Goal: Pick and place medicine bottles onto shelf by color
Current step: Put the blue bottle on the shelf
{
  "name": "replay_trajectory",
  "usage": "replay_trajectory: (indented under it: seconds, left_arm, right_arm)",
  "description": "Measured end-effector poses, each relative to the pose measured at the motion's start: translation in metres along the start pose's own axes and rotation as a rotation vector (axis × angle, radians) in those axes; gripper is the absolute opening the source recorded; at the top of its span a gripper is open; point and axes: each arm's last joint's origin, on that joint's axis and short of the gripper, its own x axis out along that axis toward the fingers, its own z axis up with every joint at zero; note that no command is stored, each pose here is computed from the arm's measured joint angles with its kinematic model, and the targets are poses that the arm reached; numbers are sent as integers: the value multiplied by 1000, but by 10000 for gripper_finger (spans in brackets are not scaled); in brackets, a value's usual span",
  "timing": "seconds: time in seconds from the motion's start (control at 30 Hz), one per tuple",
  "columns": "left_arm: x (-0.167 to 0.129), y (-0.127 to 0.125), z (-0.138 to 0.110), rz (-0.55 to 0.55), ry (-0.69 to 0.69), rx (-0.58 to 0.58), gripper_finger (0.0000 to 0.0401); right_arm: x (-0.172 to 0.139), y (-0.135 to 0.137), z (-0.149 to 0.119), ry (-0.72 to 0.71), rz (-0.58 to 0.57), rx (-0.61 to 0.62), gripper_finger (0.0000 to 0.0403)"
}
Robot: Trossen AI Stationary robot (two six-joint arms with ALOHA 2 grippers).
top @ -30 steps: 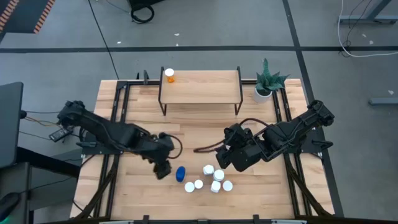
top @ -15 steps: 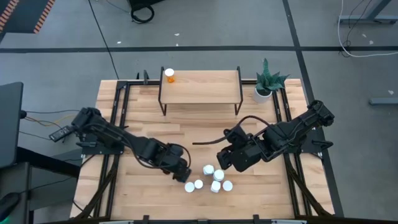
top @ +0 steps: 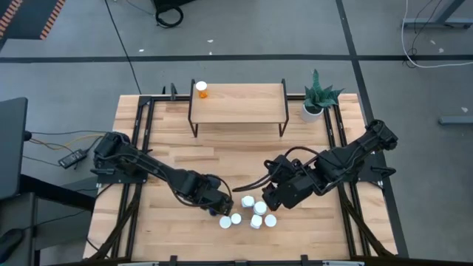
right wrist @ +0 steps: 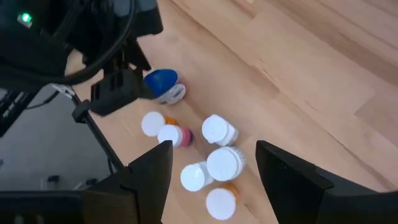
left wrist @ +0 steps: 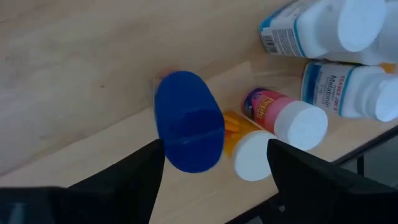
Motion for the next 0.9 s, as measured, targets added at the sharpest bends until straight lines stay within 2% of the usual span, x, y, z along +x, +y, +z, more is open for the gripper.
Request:
replay_trajectory:
  seconds: [0.23,0.47,0.9]
  left_arm:
    - [14,5,0,94,-11,21,291]
    - [27,4,-1,111,-4,31,291]
    - [29,4,6,117,-6,64,291]
  right_arm:
    - [0,0,0,-2,-1,-5,239]
    - [0,0,0,-4,-1,-4,239]
    - [0,0,0,-5,-1,-24,239]
